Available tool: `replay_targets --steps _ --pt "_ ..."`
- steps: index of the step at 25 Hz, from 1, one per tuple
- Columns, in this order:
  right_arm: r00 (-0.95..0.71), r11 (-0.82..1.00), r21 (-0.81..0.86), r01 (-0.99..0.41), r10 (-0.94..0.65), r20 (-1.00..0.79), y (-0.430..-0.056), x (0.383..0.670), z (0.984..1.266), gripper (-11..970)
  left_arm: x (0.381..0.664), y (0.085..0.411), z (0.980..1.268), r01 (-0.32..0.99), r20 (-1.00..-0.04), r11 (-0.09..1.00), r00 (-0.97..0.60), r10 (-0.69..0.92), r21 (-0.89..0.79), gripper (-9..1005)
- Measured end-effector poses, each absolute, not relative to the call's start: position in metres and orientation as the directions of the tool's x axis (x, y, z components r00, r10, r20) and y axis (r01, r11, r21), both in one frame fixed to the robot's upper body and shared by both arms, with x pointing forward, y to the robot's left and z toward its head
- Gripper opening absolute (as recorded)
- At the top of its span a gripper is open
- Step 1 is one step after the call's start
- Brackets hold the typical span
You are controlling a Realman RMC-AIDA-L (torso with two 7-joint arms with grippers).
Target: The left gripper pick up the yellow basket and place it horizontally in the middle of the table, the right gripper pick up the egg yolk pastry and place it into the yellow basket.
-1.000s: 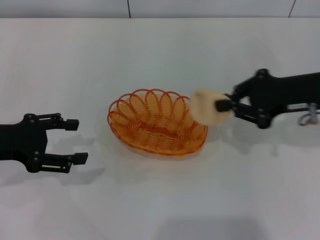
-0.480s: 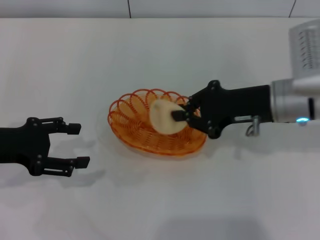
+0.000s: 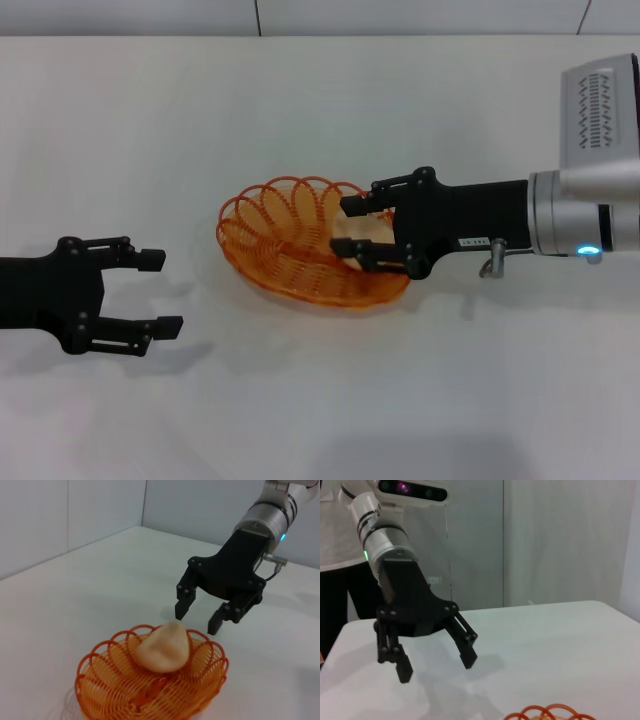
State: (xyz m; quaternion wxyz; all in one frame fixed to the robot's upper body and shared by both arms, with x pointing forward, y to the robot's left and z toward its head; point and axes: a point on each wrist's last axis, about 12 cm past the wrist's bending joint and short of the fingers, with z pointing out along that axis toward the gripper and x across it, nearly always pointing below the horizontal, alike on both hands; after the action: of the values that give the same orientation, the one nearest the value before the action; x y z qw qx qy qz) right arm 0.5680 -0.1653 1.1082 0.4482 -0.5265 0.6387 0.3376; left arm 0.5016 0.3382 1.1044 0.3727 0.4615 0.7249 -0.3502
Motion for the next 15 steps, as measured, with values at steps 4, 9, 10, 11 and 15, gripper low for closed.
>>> replay_targets --steps 4,9,10,11,15 --pt "-0.055 0.208 -0.020 -0.978 -0.348 -0.936 -0.174 0.562 1.109 441 0.499 0.339 1.103 0.929 -0.863 0.330 -0.302 0.406 -0.170 854" --pt "-0.065 0.154 0.018 -0.988 -0.309 -0.949 -0.194 0.550 1.111 663 0.501 0.337 1.104 0.932 -0.863 0.322 -0.298 0.409 -0.169 854" --pt "-0.067 0.145 0.024 -0.989 -0.302 -0.951 -0.200 0.548 1.111 701 0.501 0.337 1.104 0.931 -0.862 0.322 -0.299 0.409 -0.170 855" --pt "-0.068 0.138 0.028 -0.990 -0.298 -0.952 -0.205 0.545 1.111 740 0.501 0.337 1.104 0.931 -0.862 0.322 -0.299 0.410 -0.171 855" --pt "-0.078 0.146 0.035 -0.989 -0.302 -0.950 -0.230 0.535 1.106 859 0.502 0.337 1.104 0.932 -0.862 0.321 -0.296 0.411 -0.167 855"
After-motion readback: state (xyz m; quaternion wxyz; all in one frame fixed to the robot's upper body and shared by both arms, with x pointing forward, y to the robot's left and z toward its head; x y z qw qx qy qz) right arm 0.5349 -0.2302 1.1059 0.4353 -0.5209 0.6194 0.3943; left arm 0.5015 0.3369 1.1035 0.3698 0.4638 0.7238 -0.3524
